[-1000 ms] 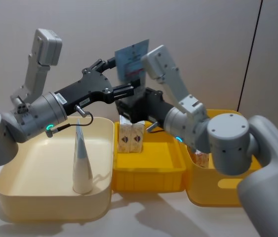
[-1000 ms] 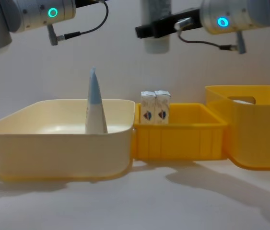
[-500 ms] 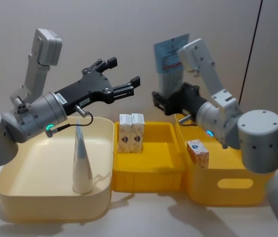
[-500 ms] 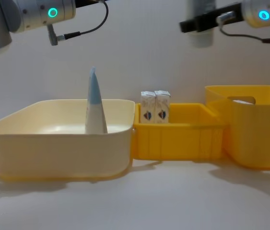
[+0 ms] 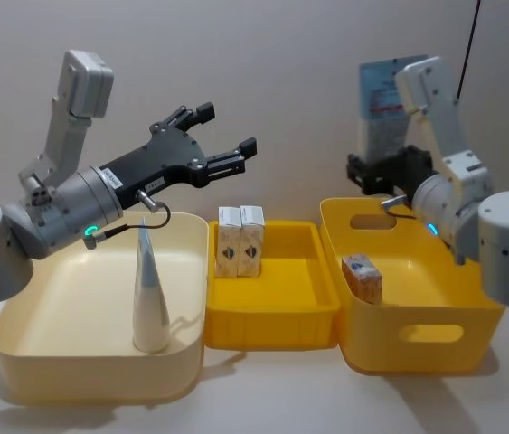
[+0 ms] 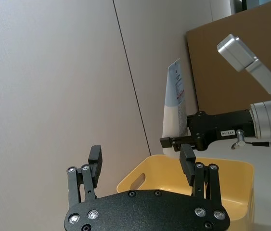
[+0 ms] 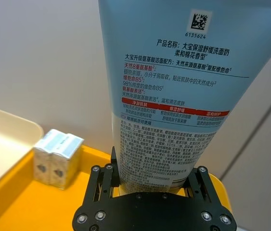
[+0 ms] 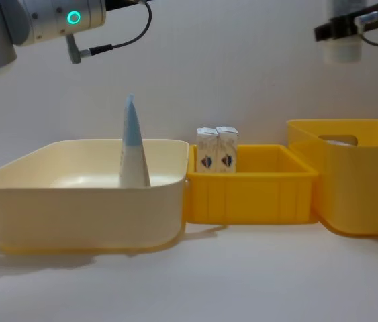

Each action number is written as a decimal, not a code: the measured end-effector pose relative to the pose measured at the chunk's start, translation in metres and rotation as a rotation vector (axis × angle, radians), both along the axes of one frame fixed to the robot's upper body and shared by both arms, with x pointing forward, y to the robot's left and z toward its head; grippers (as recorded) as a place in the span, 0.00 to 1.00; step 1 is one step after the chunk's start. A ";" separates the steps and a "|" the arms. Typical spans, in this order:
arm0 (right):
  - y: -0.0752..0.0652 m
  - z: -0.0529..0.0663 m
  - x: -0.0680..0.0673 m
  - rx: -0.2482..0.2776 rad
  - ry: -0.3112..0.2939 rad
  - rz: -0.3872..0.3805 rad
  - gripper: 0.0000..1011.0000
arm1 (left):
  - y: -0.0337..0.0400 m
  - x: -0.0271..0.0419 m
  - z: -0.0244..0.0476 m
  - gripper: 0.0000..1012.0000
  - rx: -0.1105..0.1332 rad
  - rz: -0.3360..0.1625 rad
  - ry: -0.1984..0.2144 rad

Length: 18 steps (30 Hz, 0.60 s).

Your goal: Bimanual collaborative sorting of washing and personal care products

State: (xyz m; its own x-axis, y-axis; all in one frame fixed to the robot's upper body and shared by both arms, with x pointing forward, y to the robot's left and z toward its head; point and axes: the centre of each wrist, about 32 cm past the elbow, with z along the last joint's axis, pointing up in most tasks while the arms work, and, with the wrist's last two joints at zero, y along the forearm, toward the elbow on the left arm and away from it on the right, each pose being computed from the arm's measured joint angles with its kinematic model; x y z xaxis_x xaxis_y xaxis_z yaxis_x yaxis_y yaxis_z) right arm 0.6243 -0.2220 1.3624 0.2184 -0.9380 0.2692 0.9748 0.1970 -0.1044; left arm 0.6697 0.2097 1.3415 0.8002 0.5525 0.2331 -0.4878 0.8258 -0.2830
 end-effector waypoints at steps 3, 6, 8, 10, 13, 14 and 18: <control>-0.006 0.001 0.003 0.014 0.017 -0.051 0.61 | 0.0000 0.0000 0.0000 0.99 0.000 0.000 0.000; -0.012 0.002 0.008 0.028 0.036 -0.102 0.61 | -0.0001 0.0000 0.0000 0.99 0.000 0.000 0.000; -0.017 0.003 0.011 0.039 0.050 -0.135 0.61 | 0.0000 0.0000 0.0000 0.99 0.000 0.000 0.000; -0.020 0.003 0.013 0.046 0.060 -0.157 0.61 | 0.0000 0.0000 0.0000 0.99 0.000 0.000 0.000; -0.024 0.003 0.017 0.056 0.074 -0.188 0.61 | -0.0001 0.0000 0.0000 0.99 0.000 0.000 0.000; -0.025 0.003 0.018 0.059 0.078 -0.195 0.61 | -0.0001 0.0000 0.0000 0.99 0.000 0.000 0.000; -0.029 0.003 0.021 0.069 0.093 -0.224 0.61 | 0.0000 0.0000 0.0000 0.99 0.000 0.000 0.000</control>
State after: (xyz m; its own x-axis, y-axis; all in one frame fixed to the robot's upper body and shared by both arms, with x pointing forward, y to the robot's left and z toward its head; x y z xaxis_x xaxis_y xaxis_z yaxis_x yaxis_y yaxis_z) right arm 0.6450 -0.2508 1.3656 0.0241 -0.9812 0.1916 0.9819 -0.0128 -0.1891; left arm 0.6696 0.2097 1.3415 0.8002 0.5525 0.2331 -0.4877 0.8258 -0.2831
